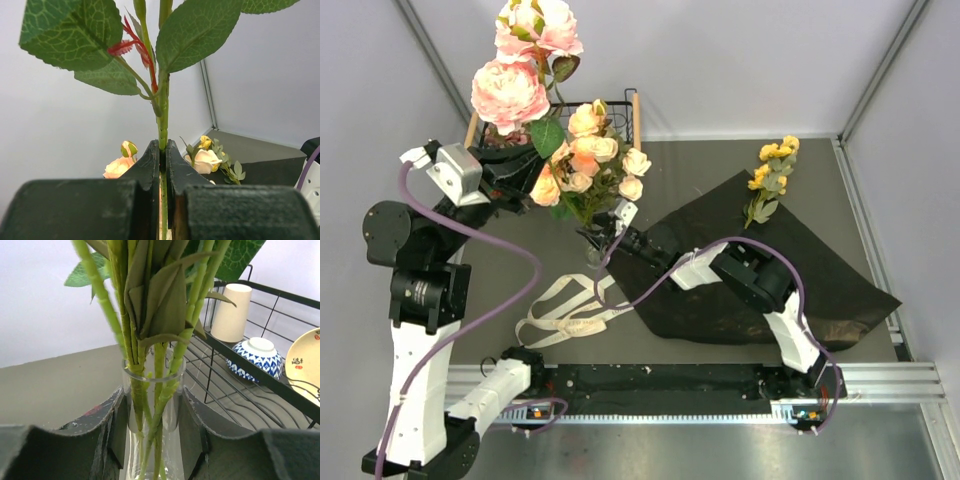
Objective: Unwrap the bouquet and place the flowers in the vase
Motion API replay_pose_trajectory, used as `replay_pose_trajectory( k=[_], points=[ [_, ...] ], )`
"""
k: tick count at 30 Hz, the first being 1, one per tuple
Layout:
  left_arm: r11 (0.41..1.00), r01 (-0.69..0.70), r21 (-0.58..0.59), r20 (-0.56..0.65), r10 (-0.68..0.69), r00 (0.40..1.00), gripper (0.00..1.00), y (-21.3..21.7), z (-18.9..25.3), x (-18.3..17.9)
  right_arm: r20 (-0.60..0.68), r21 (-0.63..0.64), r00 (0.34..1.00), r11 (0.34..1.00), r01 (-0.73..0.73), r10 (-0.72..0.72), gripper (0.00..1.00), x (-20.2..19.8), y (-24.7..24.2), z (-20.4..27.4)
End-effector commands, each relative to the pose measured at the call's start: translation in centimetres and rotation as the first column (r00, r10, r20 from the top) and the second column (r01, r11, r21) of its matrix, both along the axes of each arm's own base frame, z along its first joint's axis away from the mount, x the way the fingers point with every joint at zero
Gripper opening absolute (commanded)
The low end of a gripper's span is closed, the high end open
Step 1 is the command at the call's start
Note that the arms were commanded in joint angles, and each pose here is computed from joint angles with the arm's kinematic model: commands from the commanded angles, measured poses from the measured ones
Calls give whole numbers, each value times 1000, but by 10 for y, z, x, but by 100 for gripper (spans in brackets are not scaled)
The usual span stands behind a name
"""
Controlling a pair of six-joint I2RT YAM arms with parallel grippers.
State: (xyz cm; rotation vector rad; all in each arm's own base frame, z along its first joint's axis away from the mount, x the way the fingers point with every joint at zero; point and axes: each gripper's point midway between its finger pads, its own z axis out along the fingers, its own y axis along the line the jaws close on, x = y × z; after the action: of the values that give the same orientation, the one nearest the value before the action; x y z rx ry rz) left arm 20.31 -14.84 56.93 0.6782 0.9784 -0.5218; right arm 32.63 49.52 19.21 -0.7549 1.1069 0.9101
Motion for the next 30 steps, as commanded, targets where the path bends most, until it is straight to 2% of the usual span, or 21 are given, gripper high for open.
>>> replay_pose_trajectory(
  k=[1,5,11,30],
  points=[
    [1000,-4,0,91,4,996,0,1,12,-6,95,102,995,994,-28,18,31,1,-1,30],
    [1000,-3,-14,108,4,994,0,1,14,-5,97,88,994,995,-54,45,20,-2,3,27],
    [1000,-3,-16,92,4,996,0,0,8,1,92,71,994,995,-65,59,12,-3,4,24],
    [1000,-10,5,-23,10,1000,0,-2,-48,14,73,59,996,997,-49,44,6,1,4,20]
  ],
)
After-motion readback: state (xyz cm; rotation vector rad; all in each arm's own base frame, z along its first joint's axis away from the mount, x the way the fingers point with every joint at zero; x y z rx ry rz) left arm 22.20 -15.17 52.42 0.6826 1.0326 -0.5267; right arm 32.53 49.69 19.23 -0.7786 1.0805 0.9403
